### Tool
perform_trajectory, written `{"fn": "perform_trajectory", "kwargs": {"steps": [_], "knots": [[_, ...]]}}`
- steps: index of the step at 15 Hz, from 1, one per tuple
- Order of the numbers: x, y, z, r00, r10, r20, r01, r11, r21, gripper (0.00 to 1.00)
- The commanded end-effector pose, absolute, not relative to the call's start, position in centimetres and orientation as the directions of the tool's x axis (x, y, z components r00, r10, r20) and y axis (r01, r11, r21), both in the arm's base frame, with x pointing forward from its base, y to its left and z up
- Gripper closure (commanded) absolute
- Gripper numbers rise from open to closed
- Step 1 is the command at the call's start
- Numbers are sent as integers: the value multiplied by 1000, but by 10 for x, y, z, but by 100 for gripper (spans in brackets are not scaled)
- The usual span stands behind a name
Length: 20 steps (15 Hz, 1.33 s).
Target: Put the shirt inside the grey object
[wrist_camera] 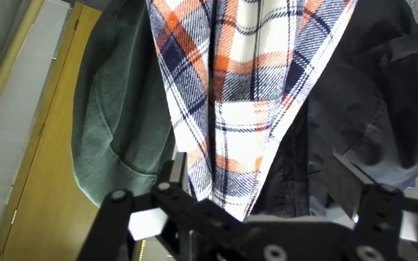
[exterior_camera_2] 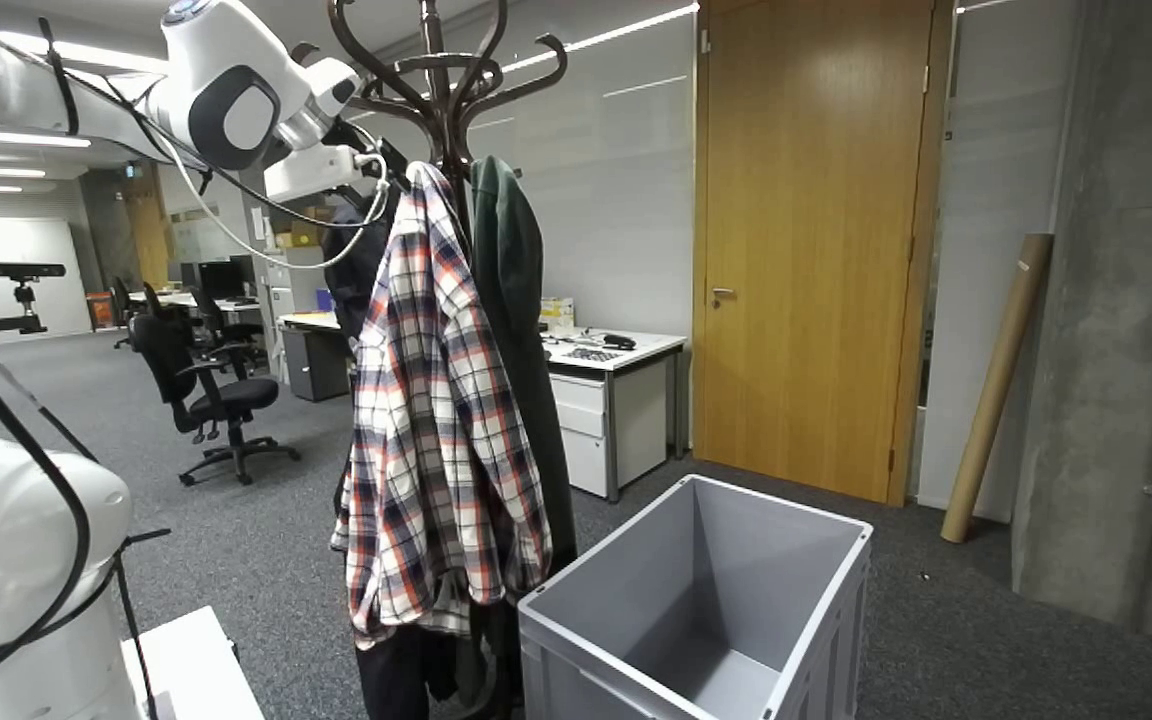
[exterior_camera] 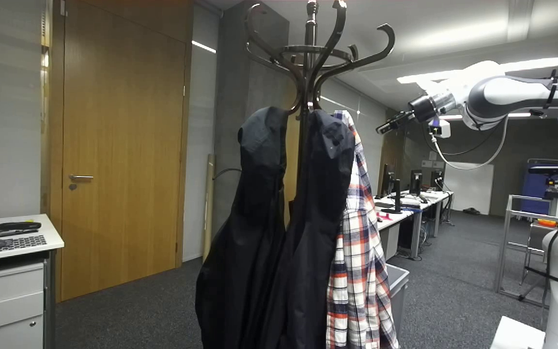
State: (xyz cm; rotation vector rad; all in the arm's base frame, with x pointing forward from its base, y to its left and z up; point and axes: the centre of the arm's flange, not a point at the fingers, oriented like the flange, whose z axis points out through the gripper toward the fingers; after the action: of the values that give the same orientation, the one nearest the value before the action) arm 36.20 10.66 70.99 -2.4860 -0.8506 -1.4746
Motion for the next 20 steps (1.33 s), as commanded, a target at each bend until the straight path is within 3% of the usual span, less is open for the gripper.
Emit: {"fn": "perform_trajectory", "kwargs": {"steps": [1,13,20], "knots": [[362,107,710,366,402,840,527,-833,169,0],[373,94,744,238,347,907,467,-860,207,0],[401,98,744,239,316,918,513,-844,157,0]]}}
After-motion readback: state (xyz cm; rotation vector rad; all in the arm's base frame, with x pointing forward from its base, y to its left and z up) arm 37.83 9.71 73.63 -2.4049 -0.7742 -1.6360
